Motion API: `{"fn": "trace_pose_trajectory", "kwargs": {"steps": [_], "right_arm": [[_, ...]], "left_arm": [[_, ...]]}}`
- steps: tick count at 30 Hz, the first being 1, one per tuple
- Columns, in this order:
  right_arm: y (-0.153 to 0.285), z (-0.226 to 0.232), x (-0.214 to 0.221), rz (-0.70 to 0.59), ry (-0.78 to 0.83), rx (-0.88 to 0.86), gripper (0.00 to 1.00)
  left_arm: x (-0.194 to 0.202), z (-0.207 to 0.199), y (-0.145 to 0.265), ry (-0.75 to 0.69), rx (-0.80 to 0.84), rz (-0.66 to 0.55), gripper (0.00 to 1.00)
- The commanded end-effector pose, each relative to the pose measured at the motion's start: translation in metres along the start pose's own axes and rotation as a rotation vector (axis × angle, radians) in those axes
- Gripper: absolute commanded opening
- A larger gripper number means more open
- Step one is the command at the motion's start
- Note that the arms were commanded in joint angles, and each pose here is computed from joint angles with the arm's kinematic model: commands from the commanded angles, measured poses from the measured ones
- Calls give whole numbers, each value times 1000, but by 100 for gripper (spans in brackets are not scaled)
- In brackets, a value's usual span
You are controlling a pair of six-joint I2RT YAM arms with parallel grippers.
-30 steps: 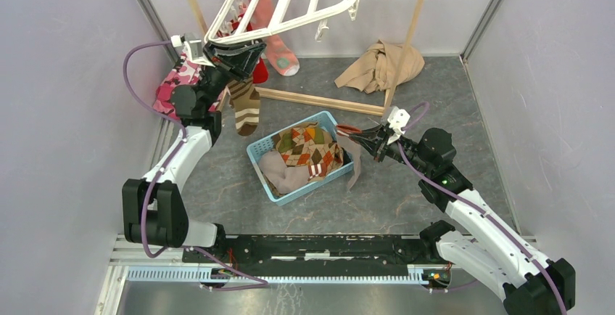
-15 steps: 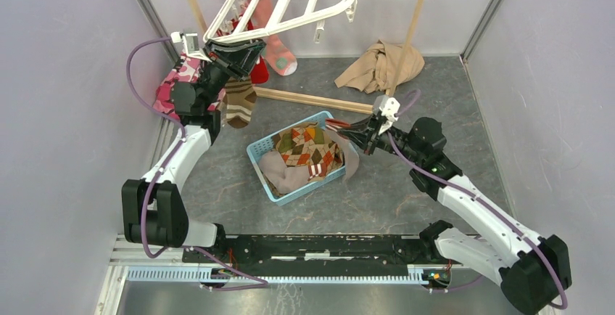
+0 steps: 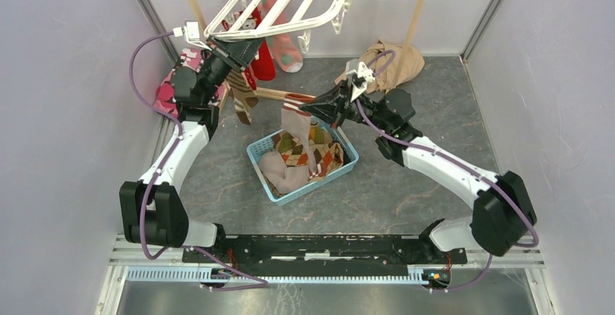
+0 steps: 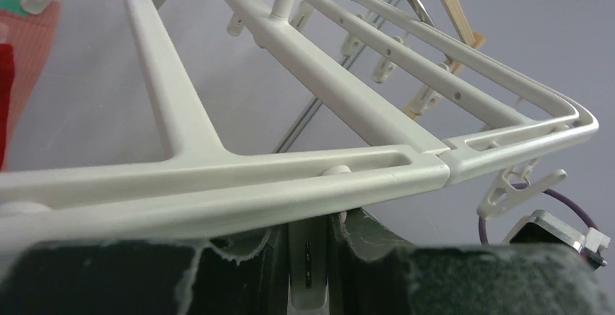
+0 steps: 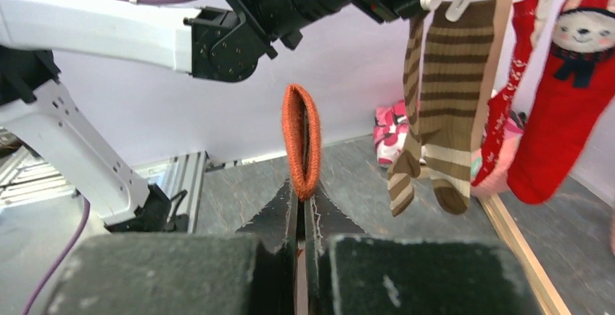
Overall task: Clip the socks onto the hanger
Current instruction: Open the clamp at the hanger.
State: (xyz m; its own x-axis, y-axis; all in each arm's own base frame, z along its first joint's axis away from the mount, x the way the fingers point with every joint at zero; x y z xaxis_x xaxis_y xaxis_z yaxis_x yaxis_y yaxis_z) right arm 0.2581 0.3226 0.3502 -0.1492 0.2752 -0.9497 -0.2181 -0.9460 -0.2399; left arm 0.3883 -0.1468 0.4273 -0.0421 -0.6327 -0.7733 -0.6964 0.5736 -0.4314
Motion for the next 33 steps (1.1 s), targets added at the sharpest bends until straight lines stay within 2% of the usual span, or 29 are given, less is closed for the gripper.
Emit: {"fn": "trace_pose_trajectory", "kwargs": {"steps": [1,10,19,33], "right_arm": [[-25,13,-38,-119,-8,-113,0],[-46,1,-27,-112,-56,-115,0],[-53,-4,-21,-93,-63,-108,0],[-49,-4,-19,-75,-38,-92,0]], "left_arm": [[-15,2,-7,66,-70,-14,5],[-18,2,-4,63,-56,-4,20],[-22,0,4,48,-26,-9,49],[-25,-5,14,123,60,-7,60]]}}
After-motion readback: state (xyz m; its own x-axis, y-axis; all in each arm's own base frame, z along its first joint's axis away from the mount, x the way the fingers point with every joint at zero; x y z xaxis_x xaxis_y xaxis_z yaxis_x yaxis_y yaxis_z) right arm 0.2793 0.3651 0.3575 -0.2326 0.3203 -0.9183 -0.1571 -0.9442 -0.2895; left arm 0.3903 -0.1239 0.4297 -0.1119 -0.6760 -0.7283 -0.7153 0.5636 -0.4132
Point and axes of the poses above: each gripper's point midway between its finger pads, its own y axis back along the fingers, its own z axis along the line the jaws close on, x = y × z, the point moved 2 cm from there along y, back along the fingers, and after that the axes turned 6 degrees about -y, right-handed, at the moved point
